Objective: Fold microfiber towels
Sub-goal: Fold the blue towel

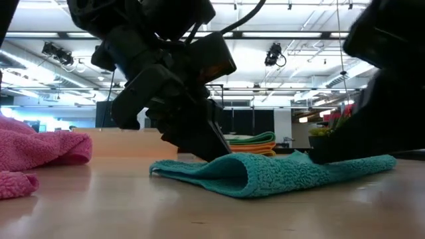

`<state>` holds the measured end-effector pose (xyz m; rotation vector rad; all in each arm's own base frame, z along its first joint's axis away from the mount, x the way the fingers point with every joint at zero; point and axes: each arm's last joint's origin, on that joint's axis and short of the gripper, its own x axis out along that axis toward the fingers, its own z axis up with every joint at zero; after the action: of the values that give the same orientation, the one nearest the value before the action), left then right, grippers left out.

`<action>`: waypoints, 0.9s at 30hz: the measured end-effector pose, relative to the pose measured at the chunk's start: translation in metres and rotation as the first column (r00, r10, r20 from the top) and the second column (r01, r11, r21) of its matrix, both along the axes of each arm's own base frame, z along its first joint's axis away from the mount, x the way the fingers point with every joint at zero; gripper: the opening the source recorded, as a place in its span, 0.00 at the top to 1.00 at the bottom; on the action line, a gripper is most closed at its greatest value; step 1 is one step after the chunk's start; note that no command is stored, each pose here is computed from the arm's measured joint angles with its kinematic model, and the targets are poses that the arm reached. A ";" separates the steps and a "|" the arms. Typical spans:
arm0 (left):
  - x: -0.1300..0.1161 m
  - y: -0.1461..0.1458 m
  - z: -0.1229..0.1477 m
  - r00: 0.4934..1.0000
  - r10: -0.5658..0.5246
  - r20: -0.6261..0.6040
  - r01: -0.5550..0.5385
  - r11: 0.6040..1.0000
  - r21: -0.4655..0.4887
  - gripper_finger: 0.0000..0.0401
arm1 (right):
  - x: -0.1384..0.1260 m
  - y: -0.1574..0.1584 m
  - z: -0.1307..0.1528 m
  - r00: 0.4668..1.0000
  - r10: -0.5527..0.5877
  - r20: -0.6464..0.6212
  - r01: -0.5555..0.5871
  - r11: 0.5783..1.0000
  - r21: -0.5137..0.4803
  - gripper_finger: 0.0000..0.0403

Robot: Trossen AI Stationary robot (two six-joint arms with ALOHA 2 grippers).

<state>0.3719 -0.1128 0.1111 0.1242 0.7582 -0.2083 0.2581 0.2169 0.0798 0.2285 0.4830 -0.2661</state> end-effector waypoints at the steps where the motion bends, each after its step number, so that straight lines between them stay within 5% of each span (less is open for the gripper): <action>1: 0.000 0.000 0.000 1.000 0.001 0.001 -0.001 1.000 0.000 0.98 | 0.005 0.002 -0.001 1.000 0.007 -0.005 -0.007 1.000 -0.010 0.99; 8: 0.001 0.000 0.001 1.000 0.023 0.000 -0.023 0.999 -0.025 0.95 | 0.024 0.005 -0.004 0.993 0.075 -0.092 -0.071 0.996 0.044 0.99; 11: 0.000 -0.004 0.001 0.999 0.046 -0.023 -0.048 0.995 -0.092 0.98 | 0.019 0.006 -0.001 0.989 0.093 -0.117 -0.083 0.993 0.090 0.99; 16: -0.003 -0.026 0.007 0.997 -0.065 -0.041 0.054 0.973 -0.226 0.96 | 0.003 0.009 0.010 0.972 0.151 -0.181 -0.133 0.985 0.106 0.99; 22: -0.001 -0.053 0.054 0.977 -0.163 0.139 0.175 0.982 -0.077 0.93 | -0.019 0.016 0.047 0.944 0.246 -0.222 -0.217 0.965 0.145 0.99; 27: -0.001 -0.044 0.035 0.990 -0.127 0.057 0.124 0.991 0.046 0.98 | -0.043 0.002 0.073 0.957 0.131 -0.260 -0.121 0.991 0.054 0.99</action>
<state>0.3712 -0.1570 0.1465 0.2183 0.6963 -0.3070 0.2149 0.2193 0.1527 0.1992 0.7637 -0.1629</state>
